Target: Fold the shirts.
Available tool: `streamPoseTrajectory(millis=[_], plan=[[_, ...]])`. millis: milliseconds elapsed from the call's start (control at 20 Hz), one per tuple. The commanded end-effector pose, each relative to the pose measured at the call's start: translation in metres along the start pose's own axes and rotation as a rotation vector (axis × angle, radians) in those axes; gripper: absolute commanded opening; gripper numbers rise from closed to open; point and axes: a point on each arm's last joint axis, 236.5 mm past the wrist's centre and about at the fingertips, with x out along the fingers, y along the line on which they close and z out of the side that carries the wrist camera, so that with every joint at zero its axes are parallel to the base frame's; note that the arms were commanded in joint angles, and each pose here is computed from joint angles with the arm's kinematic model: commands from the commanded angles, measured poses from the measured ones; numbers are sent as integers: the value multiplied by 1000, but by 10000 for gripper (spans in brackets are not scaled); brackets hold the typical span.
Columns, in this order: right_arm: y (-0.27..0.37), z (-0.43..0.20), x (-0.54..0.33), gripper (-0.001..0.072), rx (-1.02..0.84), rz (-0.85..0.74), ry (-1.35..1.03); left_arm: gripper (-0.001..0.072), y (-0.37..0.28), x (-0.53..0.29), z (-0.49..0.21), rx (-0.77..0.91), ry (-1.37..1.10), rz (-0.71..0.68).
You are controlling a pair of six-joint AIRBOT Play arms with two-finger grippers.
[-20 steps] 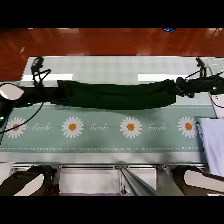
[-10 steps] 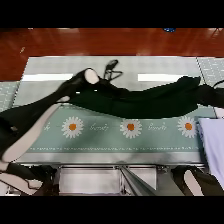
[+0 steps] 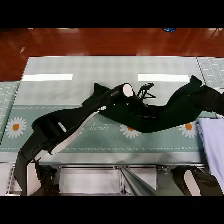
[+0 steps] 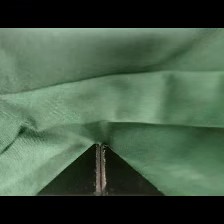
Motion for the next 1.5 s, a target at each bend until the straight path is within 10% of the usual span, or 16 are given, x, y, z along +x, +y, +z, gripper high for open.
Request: streamPoseTrajectory(millis=[0,500,1250,1350,1450], plan=[[3,0,-1,17,7,11,-6,20,-14,-32,23,13,-47,-52],[65,7,79,17,25,272,86,20,85,-328,-2,51,-433,500],[165,-85,339,18,-42,362,498,21,153,-494,-189,-335,-975,740],[168,-87,349,336,-1,378,501,21,157,-483,-187,-353,-960,702],[172,-86,341,410,-2,416,520,21,161,-470,-185,-375,-938,657]])
